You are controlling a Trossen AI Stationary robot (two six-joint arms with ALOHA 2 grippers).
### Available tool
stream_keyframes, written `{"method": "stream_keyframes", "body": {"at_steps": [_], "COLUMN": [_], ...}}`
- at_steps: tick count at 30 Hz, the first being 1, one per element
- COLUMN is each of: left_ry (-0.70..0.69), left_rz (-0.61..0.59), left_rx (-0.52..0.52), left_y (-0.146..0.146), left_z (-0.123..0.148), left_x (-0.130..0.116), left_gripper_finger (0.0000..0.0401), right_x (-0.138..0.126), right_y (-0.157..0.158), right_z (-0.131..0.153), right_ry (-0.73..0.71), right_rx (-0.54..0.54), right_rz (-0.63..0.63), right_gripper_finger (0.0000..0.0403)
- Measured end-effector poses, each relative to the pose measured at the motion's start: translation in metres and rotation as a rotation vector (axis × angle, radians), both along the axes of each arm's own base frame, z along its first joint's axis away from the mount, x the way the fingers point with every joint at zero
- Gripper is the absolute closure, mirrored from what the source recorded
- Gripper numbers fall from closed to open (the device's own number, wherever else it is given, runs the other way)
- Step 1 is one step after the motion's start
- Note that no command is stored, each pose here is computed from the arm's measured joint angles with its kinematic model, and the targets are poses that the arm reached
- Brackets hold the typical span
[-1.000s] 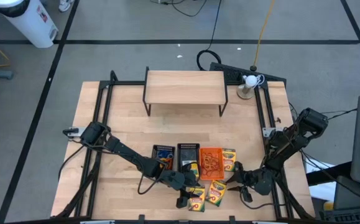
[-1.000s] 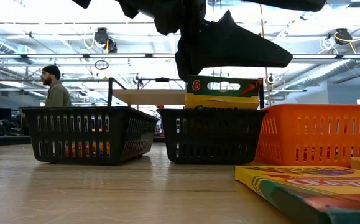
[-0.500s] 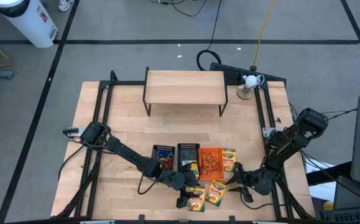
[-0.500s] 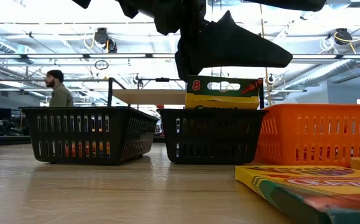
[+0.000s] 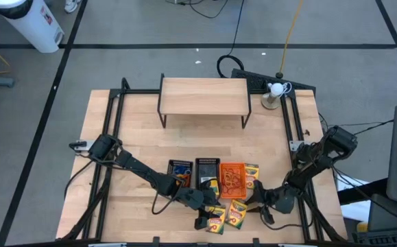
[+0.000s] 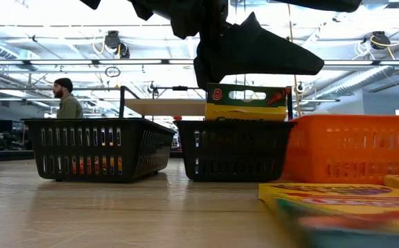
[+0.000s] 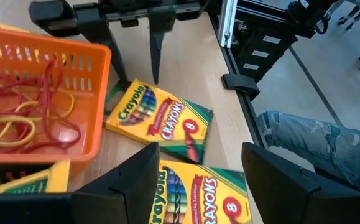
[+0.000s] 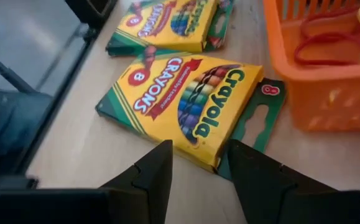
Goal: Pick & Place Office Desk Supplies
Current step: Put the crayon box into the right black bin
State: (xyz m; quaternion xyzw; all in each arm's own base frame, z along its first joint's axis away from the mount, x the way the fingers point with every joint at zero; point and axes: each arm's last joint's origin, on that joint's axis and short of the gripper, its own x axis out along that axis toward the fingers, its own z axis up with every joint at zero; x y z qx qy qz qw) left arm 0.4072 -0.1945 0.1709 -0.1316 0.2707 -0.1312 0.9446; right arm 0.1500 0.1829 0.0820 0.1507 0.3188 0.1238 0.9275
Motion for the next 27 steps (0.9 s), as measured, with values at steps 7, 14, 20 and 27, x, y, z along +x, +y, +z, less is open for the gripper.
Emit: {"method": "stream_keyframes", "body": {"at_steps": [7, 14, 20, 27], "left_ry": [0.002, 0.007, 0.009, 0.008], "left_rz": [-0.002, -0.002, -0.002, -0.002], "left_rx": [-0.003, -0.003, -0.003, -0.002], "left_y": [-0.002, -0.002, -0.002, -0.002], "left_z": [0.000, 0.000, -0.001, -0.001], "left_x": [-0.001, -0.001, -0.001, -0.001], "left_gripper_finger": [0.0171, 0.0171, 0.0171, 0.0171], "right_x": [0.006, 0.004, 0.004, -0.003], "right_y": [0.000, -0.003, -0.003, 0.000], "right_z": [-0.007, -0.011, -0.012, 0.018], "right_ry": [-0.004, 0.042, 0.054, -0.032], "right_rx": [0.027, 0.002, -0.003, 0.010], "right_rz": [0.012, 0.005, 0.005, 0.098], "right_gripper_finger": [0.0259, 0.0365, 0.0400, 0.0402]}}
